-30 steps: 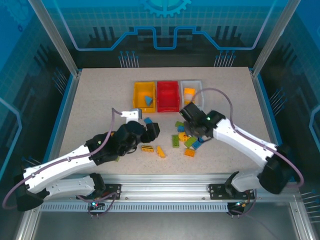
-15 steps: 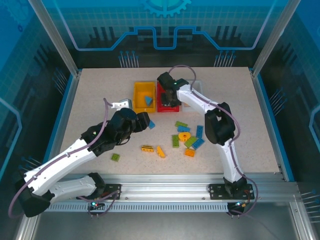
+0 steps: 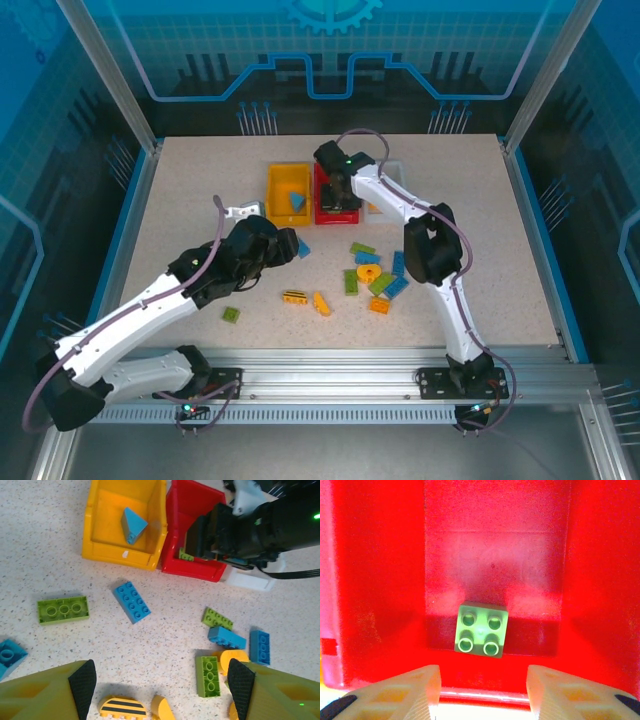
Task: Sort the legos into containers by color
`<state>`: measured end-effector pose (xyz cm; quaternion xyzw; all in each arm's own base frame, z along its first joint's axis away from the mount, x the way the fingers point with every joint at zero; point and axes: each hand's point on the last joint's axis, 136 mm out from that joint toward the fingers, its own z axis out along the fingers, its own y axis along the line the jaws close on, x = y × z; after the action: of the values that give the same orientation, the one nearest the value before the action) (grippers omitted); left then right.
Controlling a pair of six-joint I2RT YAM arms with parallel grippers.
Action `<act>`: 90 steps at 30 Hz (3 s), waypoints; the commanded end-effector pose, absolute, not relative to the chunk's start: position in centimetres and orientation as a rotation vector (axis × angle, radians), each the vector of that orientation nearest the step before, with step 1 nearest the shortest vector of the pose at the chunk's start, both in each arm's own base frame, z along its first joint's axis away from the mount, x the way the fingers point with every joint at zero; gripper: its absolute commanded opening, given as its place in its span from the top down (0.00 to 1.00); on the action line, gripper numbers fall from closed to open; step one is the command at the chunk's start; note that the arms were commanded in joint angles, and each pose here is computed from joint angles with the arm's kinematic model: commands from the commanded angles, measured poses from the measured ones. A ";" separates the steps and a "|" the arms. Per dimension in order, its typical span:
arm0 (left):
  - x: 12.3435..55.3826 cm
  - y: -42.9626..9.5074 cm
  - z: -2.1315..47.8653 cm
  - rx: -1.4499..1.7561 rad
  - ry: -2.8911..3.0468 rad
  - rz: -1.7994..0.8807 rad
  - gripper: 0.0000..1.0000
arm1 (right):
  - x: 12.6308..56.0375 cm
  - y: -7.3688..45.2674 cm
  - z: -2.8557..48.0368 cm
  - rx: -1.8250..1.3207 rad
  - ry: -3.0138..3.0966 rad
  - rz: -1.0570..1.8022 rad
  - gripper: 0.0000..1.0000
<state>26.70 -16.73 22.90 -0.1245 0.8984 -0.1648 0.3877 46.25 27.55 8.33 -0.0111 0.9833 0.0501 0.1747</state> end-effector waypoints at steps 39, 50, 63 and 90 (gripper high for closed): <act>37.9 -20.2 4.3 -0.678 2.681 -0.140 0.27 | 23.2 24.4 20.9 -0.397 2.247 0.618 0.34; 37.9 -19.3 1.6 -0.658 2.710 -0.020 0.49 | 23.5 24.0 20.7 -0.374 2.257 0.604 0.34; 38.5 -17.8 12.2 -0.348 2.560 -0.004 0.72 | 24.4 22.7 21.0 -0.303 2.248 0.604 0.35; 49.7 -14.8 8.8 -0.268 2.669 0.128 0.50 | 27.4 22.4 20.6 -0.200 2.291 0.637 0.33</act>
<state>49.71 -14.95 7.43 -0.0985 0.9678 0.0541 0.2252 27.05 22.53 20.77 -0.0844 0.8900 0.2470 0.3738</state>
